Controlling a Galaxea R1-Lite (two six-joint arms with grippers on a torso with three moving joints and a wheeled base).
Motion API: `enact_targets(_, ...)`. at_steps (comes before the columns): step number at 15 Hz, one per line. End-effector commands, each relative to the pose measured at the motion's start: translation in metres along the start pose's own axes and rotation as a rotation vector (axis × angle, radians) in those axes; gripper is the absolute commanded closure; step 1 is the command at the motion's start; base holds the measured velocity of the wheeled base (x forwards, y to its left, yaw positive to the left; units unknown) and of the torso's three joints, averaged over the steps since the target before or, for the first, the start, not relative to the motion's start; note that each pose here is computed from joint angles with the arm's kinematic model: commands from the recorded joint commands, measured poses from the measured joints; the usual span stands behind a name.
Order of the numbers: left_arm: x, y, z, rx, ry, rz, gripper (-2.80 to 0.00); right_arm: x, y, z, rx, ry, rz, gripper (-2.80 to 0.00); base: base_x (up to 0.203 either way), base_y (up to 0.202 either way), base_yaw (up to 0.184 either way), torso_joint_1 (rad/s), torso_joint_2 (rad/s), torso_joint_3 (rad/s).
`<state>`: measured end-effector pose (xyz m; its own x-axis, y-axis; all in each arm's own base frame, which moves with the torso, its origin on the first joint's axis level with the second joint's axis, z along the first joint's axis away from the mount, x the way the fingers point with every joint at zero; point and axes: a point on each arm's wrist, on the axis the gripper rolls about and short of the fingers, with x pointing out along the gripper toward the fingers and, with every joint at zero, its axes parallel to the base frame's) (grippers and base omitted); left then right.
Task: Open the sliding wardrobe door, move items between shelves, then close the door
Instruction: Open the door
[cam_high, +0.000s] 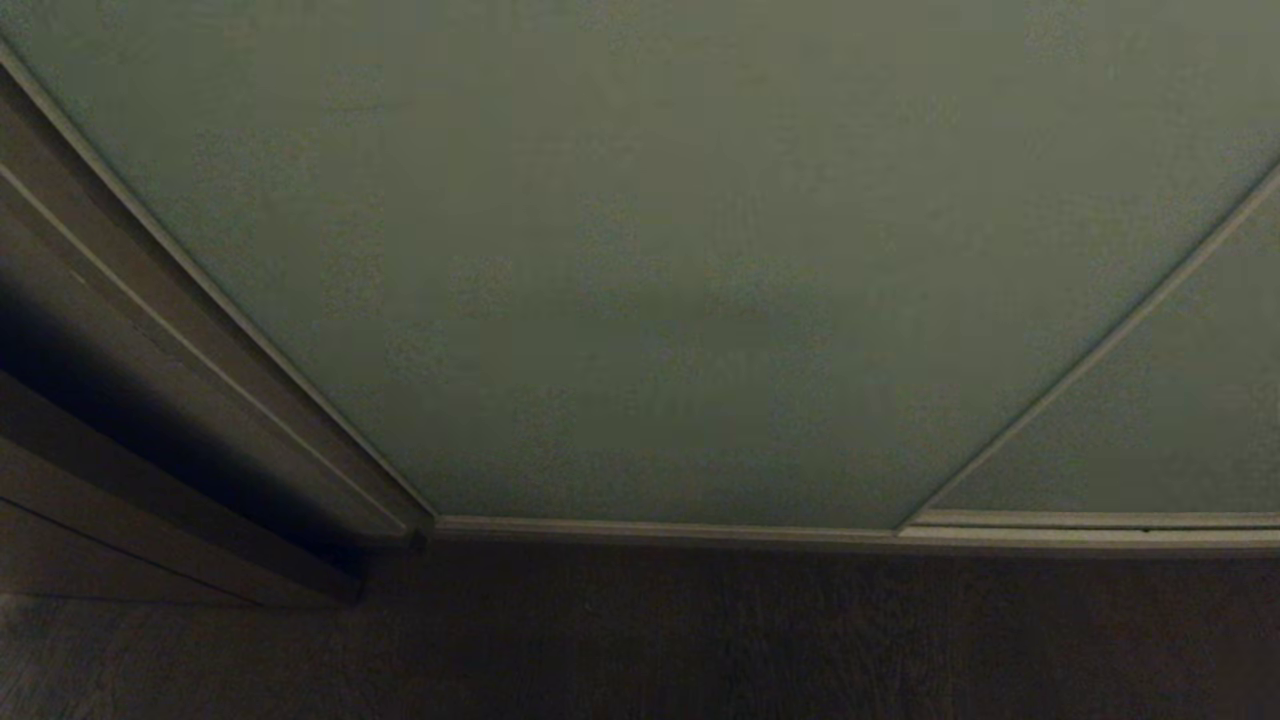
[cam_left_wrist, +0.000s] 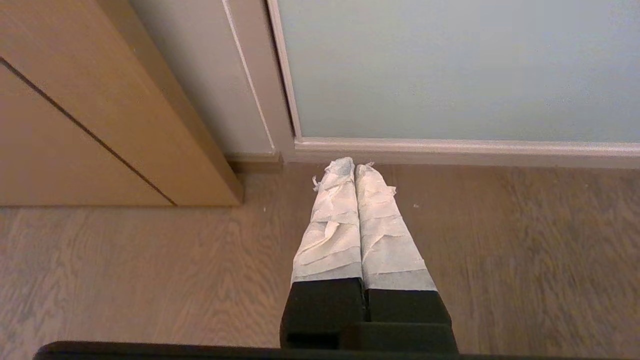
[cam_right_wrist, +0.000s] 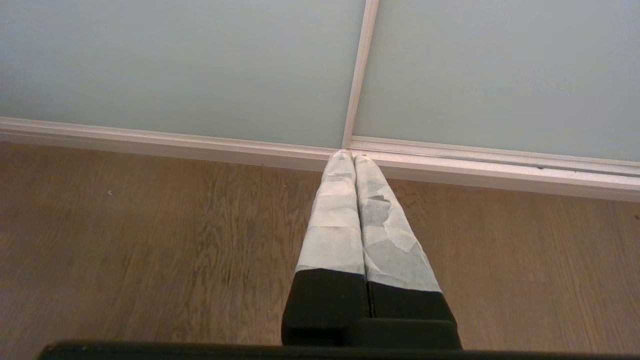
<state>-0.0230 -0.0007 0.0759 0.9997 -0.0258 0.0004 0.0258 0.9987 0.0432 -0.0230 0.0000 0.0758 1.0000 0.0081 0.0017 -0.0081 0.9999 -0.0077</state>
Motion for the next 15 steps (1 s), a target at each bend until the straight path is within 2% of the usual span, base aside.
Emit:
enact_targets(1, 0.0, 0.0, 0.0, 0.004, 0.003, 0.002, 0.0, 0.0, 0.0, 0.0, -0.001, 0.0, 0.0, 0.0, 0.0, 0.0, 0.0, 0.0, 0.0, 0.0)
enact_targets(2, -0.001, 0.0, 0.005, 0.008, -0.014, 0.002, 0.0, 0.0, 0.0, 0.0, -0.001, -0.001, 0.001, 0.0, 0.0, 0.0, 0.0, 0.0, 0.0, 0.0)
enact_targets(3, -0.004, 0.001, 0.018, 0.011, -0.045, 0.002, 0.0, 0.0, 0.0, 0.0, -0.001, 0.0, 0.0, 0.0, 0.0, 0.0, 0.0, 0.0, 0.0, 0.0)
enact_targets(5, -0.004, 0.002, 0.047, 0.011, -0.054, 0.004, 0.0, 0.0, 0.0, 0.0, 0.0, 0.0, 0.0, 0.0, 0.0, 0.0, 0.0, 0.0, 0.0, 0.0)
enact_targets(8, -0.008, 0.006, 0.115, 0.007, -0.164, 0.067, 0.0, 0.0, 0.0, 0.0, 0.0, -0.001, 0.001, 0.0, 0.0, 0.0, 0.0, 0.0, 0.0, 0.0)
enact_targets(9, -0.004, 0.007, 0.134, 0.008, -0.178, 0.087, 0.0, 0.0, 0.0, 0.0, 0.0, 0.0, 0.0, 0.0, 0.0, 0.0, 0.0, 0.0, 0.0, 0.0)
enact_targets(10, 0.002, 0.009, 0.152, 0.006, -0.206, 0.113, 0.0, 0.0, 0.0, 0.0, -0.001, 0.0, 0.001, 0.0, 0.0, 0.0, 0.0, 0.0, 0.0, 0.0)
enact_targets(13, 0.027, 0.014, 0.207, -0.004, -0.372, 0.244, 0.0, 0.0, 0.0, 0.0, 0.0, 0.0, 0.001, 0.0, 0.0, 0.0, 0.0, 0.0, 0.0, 0.0)
enact_targets(15, 0.048, 0.019, 0.236, -0.008, -0.456, 0.339, 0.0, 0.0, 0.0, 0.0, 0.0, 0.0, 0.0, 0.0, 0.0, 0.0, 0.0, 0.0, 0.0, 0.0)
